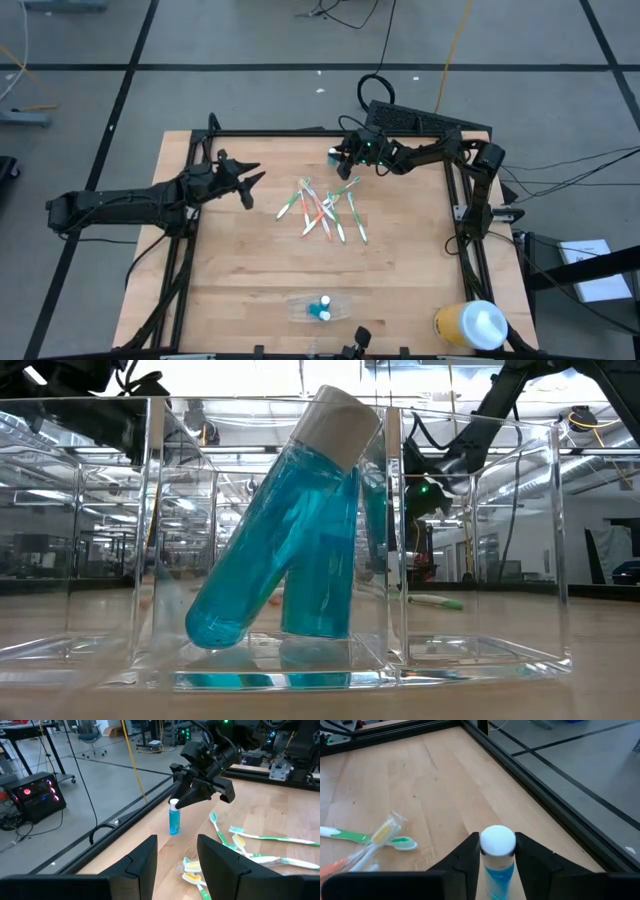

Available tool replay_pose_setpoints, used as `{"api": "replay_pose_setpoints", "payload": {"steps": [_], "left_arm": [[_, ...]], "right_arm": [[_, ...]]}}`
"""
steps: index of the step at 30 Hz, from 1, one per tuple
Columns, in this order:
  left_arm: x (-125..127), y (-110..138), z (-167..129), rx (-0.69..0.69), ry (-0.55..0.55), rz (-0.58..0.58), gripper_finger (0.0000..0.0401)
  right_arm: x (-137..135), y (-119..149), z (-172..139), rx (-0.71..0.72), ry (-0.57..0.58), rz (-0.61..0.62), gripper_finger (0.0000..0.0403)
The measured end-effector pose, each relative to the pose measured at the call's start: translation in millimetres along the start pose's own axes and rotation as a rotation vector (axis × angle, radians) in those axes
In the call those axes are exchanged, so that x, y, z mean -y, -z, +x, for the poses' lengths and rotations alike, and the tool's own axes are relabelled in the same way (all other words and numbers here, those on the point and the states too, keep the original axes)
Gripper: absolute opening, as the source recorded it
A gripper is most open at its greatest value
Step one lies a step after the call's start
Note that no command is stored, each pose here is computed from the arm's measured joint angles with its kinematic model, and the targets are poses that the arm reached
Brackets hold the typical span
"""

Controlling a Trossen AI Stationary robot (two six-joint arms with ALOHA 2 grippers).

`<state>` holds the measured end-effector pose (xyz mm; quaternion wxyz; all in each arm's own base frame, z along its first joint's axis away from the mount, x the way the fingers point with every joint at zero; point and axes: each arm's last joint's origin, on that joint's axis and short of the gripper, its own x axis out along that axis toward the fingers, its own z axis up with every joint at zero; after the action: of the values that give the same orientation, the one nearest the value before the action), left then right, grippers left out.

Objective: Pick & Place toothbrushing station
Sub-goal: Put the blue mouthwash bottle into the transparent organizer

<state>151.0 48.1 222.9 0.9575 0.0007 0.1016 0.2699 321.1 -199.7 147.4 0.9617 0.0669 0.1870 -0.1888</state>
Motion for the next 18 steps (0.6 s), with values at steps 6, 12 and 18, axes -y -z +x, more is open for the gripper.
{"api": "replay_pose_setpoints", "payload": {"steps": [6,12,18], "left_arm": [[0,0,0,0.000,0.000,-0.002,0.0147],[1,0,-1,0.003,0.033,-0.047,0.0147],[-2,-3,-14,0.015,0.099,-0.021,0.0147]], "right_arm": [[0,0,0,-0.001,0.000,0.000,0.0098],[0,0,0,-0.001,0.000,0.000,0.0105],[-1,-10,-8,0.017,-0.004,-0.002,0.0086]]}}
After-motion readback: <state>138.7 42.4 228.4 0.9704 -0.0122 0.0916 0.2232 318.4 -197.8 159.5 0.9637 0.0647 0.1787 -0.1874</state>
